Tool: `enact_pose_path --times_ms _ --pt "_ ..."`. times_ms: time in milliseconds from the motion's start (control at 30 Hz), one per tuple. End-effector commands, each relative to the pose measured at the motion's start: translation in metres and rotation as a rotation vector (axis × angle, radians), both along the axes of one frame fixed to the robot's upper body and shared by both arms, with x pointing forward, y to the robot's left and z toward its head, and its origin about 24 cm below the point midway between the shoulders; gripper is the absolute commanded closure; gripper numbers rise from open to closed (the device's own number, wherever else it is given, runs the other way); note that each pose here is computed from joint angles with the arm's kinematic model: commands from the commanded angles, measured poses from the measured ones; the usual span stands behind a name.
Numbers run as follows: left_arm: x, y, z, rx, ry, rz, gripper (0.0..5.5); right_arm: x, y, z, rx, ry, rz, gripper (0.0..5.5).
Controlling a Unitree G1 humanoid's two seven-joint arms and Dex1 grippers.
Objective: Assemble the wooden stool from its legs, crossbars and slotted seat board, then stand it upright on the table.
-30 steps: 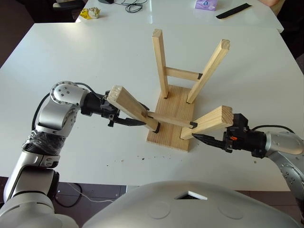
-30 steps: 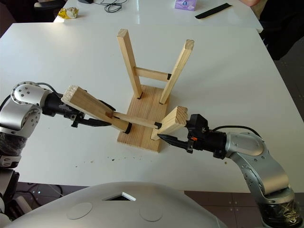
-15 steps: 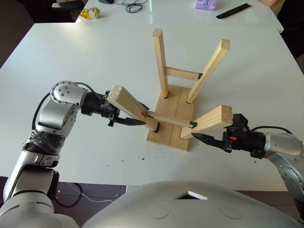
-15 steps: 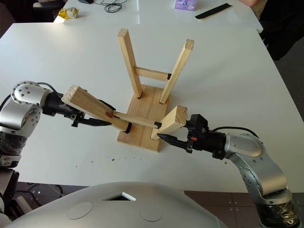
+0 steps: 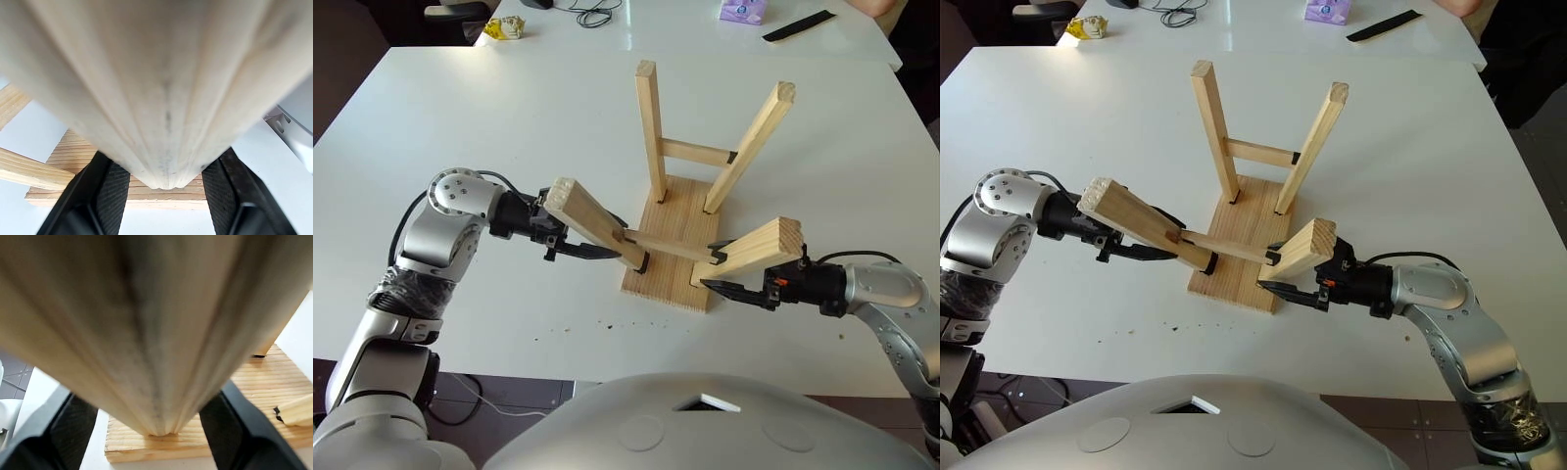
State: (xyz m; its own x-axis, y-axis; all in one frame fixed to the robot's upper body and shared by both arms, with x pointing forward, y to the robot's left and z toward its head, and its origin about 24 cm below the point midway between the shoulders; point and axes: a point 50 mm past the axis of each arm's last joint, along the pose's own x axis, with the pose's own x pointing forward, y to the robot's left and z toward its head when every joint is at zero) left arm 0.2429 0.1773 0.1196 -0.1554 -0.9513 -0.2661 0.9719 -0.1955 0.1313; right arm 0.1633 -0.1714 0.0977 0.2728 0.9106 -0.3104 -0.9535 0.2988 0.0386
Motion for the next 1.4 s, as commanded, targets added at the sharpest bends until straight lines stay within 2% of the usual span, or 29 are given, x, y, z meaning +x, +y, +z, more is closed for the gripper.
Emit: enact_pose_path --times_ms 33,67,300,467,833,1200,1300,1400 --pt "-0.016 -0.001 -0.044 0.234 0.119 -0.011 3.43 0.004 -0.002 -0.001 -0.083 -0.017 0.026 1.66" --pt "-0.017 0.0 -0.044 0.235 0.119 -0.01 3.43 0.003 -0.005 -0.004 -0.118 -0.017 0.029 1.5" --pt "-0.016 0.002 -0.041 0.249 0.137 -0.003 3.43 -0.005 -0.02 -0.02 -0.276 0.004 0.082 1.5" --pt "-0.015 0.002 -0.041 0.263 0.19 0.006 3.43 0.0 -0.017 -0.019 -0.262 -0.041 0.085 1.5" --pt "-0.016 -0.011 -0.048 0.344 0.184 -0.069 3.43 0.006 -0.011 -0.016 -0.238 -0.097 0.093 1.5" --pt "-0.027 -0.007 -0.062 0.371 0.248 -0.048 3.43 0.008 -0.01 -0.012 -0.214 -0.121 0.087 1.5" --pt "-0.028 -0.008 -0.062 0.366 0.247 -0.047 3.43 0.008 -0.026 -0.011 -0.275 -0.079 0.086 1.5" --pt "-0.029 -0.009 -0.061 0.358 0.247 -0.04 3.43 0.013 -0.055 -0.006 -0.406 -0.049 0.078 1.5"
